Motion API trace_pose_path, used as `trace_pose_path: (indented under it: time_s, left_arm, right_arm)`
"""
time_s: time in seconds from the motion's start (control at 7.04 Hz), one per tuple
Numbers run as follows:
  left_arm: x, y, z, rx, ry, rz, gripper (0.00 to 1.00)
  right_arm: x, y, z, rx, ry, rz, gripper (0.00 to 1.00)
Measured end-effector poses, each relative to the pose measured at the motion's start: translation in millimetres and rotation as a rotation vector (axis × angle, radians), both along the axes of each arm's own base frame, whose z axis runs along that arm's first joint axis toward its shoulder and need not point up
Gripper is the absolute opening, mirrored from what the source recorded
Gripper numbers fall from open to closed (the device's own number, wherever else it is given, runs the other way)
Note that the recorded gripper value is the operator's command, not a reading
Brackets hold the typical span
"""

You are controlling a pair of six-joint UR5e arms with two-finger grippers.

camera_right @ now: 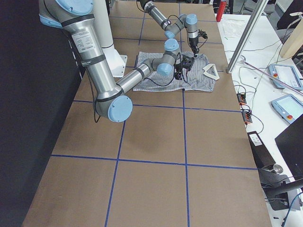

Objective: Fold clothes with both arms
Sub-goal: 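Move both grippers down to the shirt's hem corners nearest the robot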

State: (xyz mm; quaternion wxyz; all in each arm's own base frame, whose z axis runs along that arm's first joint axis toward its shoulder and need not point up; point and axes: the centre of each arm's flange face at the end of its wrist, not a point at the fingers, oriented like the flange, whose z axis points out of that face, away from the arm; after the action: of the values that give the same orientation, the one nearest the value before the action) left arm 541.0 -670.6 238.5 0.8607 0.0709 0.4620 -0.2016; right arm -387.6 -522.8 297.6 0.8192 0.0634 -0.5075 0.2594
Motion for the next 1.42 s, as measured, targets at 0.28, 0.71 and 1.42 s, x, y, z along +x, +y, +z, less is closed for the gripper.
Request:
trace_pose_path:
  time_s: [0.28, 0.71, 1.42]
  left_arm:
    - [-3.9, 23.3, -3.3, 0.024, 0.033, 0.009, 0.62]
    - [-39.7, 129.7, -0.9, 0.058, 0.164, 0.049, 0.64]
    - [-73.0, 180.7, 9.9, 0.070, 0.211, 0.065, 0.66]
  right_arm:
    - [-9.9, 16.9, -3.0, -0.012, -0.011, -0.019, 1.00]
    - [-67.6, 157.2, -11.9, -0.124, 0.056, -0.008, 1.00]
    - [-101.8, 320.3, 51.8, -0.309, 0.147, 0.102, 0.77]
